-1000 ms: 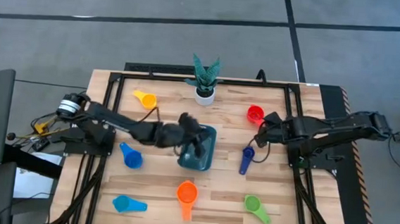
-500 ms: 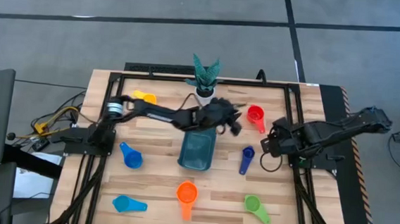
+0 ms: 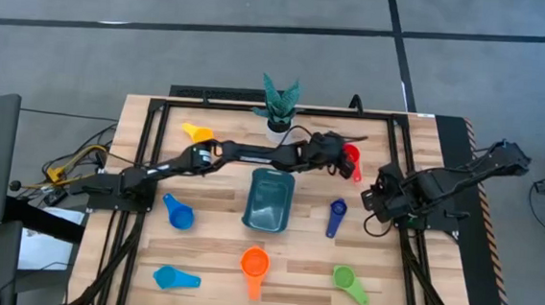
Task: Nest measuring cups in basket
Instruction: Stack the red measuring cup on top of the orange measuring cup
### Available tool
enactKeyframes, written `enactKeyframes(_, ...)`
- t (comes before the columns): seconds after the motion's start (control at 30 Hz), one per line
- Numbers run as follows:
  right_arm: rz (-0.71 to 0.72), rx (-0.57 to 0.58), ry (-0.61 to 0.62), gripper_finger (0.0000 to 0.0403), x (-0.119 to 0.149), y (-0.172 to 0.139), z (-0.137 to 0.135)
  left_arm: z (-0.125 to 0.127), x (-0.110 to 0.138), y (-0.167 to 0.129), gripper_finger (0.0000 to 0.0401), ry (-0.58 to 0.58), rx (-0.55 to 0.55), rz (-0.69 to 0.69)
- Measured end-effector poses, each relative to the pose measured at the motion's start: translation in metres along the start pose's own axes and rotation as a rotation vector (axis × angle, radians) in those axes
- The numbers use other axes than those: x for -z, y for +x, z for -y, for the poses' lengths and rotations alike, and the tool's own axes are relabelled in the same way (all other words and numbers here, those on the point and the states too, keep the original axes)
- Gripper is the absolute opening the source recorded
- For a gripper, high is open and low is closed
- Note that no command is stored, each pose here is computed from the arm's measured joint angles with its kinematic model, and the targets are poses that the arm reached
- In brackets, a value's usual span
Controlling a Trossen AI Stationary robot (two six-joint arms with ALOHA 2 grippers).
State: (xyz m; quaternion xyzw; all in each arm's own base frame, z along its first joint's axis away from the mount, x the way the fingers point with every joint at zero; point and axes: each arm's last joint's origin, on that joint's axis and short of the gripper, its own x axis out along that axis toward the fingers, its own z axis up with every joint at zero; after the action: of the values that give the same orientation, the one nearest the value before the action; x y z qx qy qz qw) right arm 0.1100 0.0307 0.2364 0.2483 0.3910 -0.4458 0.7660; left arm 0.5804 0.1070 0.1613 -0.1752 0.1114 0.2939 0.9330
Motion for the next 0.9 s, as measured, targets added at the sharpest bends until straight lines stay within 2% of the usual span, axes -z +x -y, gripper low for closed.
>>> enactKeyframes(0.23,0.001,-0.008,-0.005,0.0173,0.001,-0.001,0.0,-0.012,0.002,0.008,0.0083,0.005,-0.118,0.002)
enactKeyframes(0.43,0.004,-0.002,-0.014,0.0178,0.001,-0.001,0.0,-0.035,-0.007,0.018,0.0083,-0.164,-0.021,-0.046)
enactKeyframes(0.57,0.004,-0.002,-0.014,0.0176,0.001,-0.001,0.0,-0.046,-0.011,0.022,0.0083,-0.239,-0.003,-0.073)
enactKeyframes(0.7,0.004,-0.002,-0.014,0.0174,0.001,-0.001,0.0,-0.05,-0.008,0.022,0.0083,-0.238,-0.012,-0.107)
enactKeyframes(0.9,0.001,-0.002,-0.018,0.0178,0.001,-0.001,0.0,-0.045,-0.005,0.021,0.0088,-0.233,0.065,-0.169)
